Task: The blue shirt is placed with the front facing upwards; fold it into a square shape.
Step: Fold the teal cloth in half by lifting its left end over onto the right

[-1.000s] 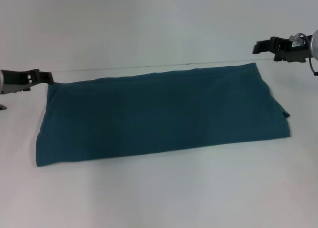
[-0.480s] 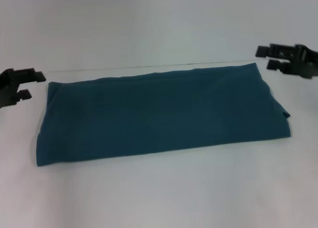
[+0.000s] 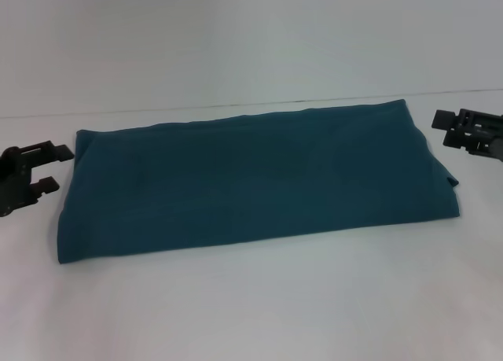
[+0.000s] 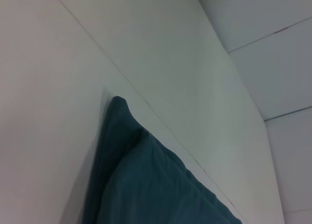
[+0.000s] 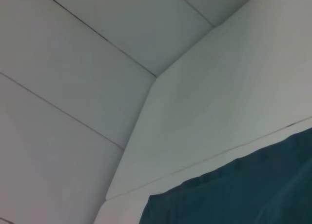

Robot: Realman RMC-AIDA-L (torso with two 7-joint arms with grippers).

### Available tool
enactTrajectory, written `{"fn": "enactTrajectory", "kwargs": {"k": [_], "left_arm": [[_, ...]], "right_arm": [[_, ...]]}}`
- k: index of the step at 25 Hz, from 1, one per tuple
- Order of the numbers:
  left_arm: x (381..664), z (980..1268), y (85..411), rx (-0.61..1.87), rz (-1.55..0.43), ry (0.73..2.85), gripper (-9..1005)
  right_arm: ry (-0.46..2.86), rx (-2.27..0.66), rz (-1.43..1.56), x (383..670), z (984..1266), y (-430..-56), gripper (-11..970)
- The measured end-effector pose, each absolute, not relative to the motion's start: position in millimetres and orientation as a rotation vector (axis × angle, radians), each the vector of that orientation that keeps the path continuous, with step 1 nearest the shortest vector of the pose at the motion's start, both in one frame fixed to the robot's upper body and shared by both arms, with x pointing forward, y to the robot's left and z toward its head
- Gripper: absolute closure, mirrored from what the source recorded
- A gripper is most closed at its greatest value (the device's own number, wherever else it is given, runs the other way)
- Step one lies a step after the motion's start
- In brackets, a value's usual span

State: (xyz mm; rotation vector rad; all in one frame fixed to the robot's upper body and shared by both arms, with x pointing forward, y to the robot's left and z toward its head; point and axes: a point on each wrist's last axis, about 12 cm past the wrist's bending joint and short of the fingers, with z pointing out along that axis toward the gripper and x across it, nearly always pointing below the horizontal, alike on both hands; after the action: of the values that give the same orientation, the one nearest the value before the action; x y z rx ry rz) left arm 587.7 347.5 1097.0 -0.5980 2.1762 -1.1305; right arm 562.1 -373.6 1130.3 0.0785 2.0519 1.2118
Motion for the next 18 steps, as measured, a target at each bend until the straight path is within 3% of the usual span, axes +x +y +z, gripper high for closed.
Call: {"fn": "enactTrajectory", "kwargs": {"k": [5,9,12,18], "left_arm": [[596.5,1080.0,327.7,-0.66,-1.072,2.15,306],[605.7,1075.2,314.3,-0.521,-0.989,2.166,305],[609.9,1075.5,313.2,-0.39,-0.896,2.17,305],[609.9,1069.7,318.5,-0.356,-0.801,2.195,306]], "right_arm": [[2.048,0.08,1.22,563.7,1127.6,-367.5,165],[2.053,0.055,1.224,566.6,1128.6,-362.6,165],[2.055,0.046,1.215,567.2,1128.6,-362.5,165],[2.059,0.068,1.207,564.1,1125.4,-366.2,165]]}}
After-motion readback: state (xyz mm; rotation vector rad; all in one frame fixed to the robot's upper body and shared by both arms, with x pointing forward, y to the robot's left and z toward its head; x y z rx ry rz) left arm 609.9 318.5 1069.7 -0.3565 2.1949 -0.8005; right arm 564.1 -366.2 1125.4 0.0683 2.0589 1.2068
